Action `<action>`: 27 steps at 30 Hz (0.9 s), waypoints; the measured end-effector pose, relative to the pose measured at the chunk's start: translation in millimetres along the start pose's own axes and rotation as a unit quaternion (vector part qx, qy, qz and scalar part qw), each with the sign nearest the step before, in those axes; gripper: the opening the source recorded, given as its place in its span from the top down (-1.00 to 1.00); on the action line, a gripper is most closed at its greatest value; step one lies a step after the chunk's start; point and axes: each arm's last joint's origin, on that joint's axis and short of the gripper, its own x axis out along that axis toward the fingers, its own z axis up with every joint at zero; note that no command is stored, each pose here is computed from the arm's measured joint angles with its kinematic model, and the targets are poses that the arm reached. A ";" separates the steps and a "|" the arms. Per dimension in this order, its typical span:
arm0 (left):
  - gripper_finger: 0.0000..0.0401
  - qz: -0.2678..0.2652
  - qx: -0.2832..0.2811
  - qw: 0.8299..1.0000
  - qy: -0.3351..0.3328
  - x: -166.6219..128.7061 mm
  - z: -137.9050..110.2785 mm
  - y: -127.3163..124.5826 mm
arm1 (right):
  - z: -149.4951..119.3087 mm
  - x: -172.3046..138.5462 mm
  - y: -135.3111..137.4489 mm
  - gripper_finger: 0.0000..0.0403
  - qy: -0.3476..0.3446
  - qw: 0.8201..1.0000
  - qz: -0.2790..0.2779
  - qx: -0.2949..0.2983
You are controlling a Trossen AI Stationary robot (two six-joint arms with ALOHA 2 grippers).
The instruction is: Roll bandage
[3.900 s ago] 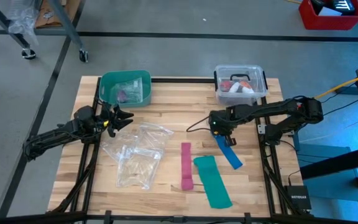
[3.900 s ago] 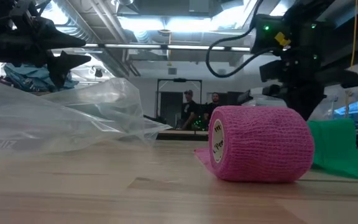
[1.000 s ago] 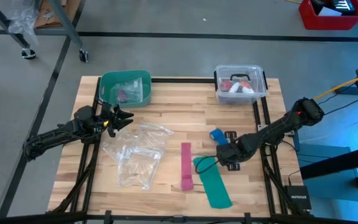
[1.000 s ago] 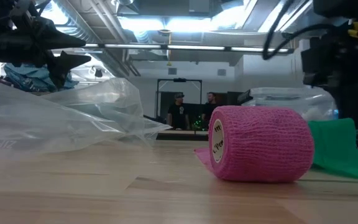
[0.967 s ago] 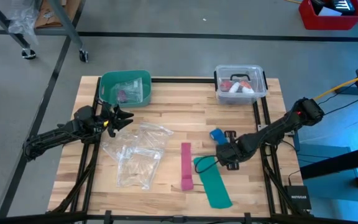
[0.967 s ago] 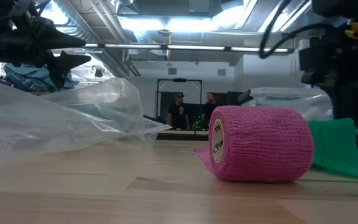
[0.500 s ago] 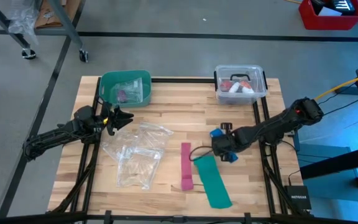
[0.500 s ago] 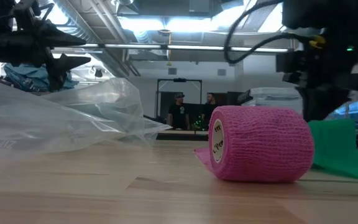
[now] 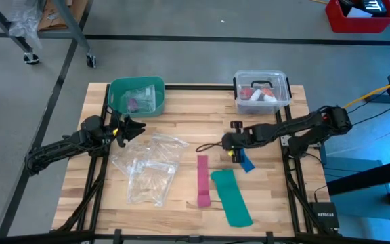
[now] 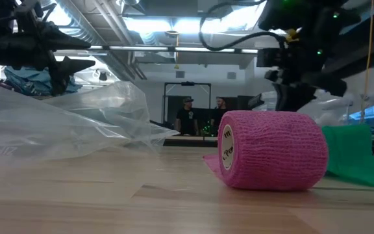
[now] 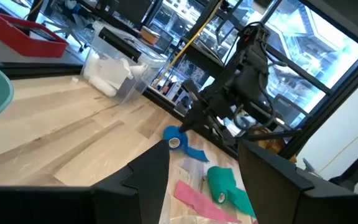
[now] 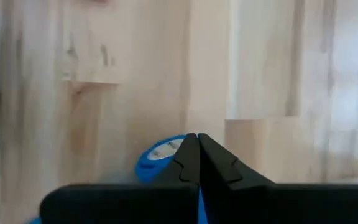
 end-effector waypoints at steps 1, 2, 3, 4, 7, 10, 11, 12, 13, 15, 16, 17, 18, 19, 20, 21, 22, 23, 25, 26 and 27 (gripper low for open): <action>0.09 0.000 0.000 1.000 0.000 0.0 0.0 0.0 | -0.7 0.9 -3.3 1.00 0.004 1.000 -0.002 -0.003; 0.09 0.000 0.000 1.000 0.000 0.0 0.0 0.0 | -2.1 1.9 -6.8 1.00 0.010 1.000 -0.004 -0.001; 0.09 0.000 0.000 1.000 0.000 0.0 0.0 0.0 | -3.6 2.8 -10.3 1.00 0.017 1.000 -0.008 0.002; 0.09 0.000 0.000 1.000 0.000 0.0 0.0 0.0 | -5.0 3.7 -13.8 1.00 0.024 1.000 -0.014 0.007; 0.09 0.000 0.000 1.000 0.000 0.0 0.0 0.0 | -10.2 5.8 -22.5 1.00 0.047 0.999 -0.016 0.018; 0.09 0.000 0.000 1.000 0.000 0.0 0.0 0.0 | -13.5 7.1 -26.0 1.00 0.058 0.998 0.009 0.020; 0.09 0.000 0.000 1.000 0.000 0.0 0.0 0.0 | -13.9 8.1 -26.0 1.00 0.060 0.998 0.018 0.019; 0.09 0.000 0.000 1.000 0.000 0.0 0.0 0.0 | -13.6 8.8 -25.3 1.00 0.059 0.998 0.028 0.019; 0.09 0.000 0.000 1.000 0.000 0.0 0.0 0.0 | -13.7 9.1 -24.7 1.00 0.059 0.997 0.035 0.018; 0.09 0.000 0.000 1.000 0.000 0.0 0.0 0.0 | -13.5 8.9 -23.6 1.00 0.056 0.997 0.052 0.020; 0.09 0.000 0.000 1.000 0.000 0.0 0.0 0.0 | -13.5 8.9 -23.0 1.00 0.054 0.996 0.063 0.022; 0.09 0.000 0.000 1.000 0.000 0.0 0.0 0.0 | -14.1 9.2 -22.1 1.00 0.055 0.996 0.071 0.025; 0.09 0.000 0.000 1.000 0.000 0.0 0.0 0.0 | -15.3 9.4 -21.5 1.00 0.059 0.995 0.077 0.030; 0.09 0.000 0.000 1.000 0.000 0.0 0.0 0.0 | -16.4 9.5 -20.8 1.00 0.063 0.994 0.084 0.035; 0.09 0.000 0.000 1.000 0.000 0.0 0.0 0.0 | -17.8 9.6 -20.0 1.00 0.068 0.993 0.088 0.038; 0.09 0.000 0.000 1.000 0.000 0.0 0.0 0.0 | -19.3 9.6 -17.8 1.00 0.072 0.992 0.092 0.041; 0.09 0.000 0.000 1.000 0.000 0.0 0.0 0.0 | -20.6 9.8 -14.9 1.00 0.074 0.992 0.093 0.039; 0.09 0.001 0.000 1.000 0.000 0.0 0.0 0.0 | -22.1 10.0 -11.0 1.00 0.077 0.992 0.094 0.035; 0.09 0.000 0.000 1.000 0.000 0.0 0.0 0.0 | -24.4 9.4 -1.9 1.00 0.083 0.991 0.099 0.030; 0.09 0.000 0.001 1.000 0.000 0.0 0.0 0.0 | -25.7 8.8 3.5 1.00 0.087 0.990 0.103 0.030; 0.09 0.001 0.002 1.000 0.000 0.0 0.0 0.1 | -26.8 8.0 9.0 1.00 0.090 0.990 0.107 0.030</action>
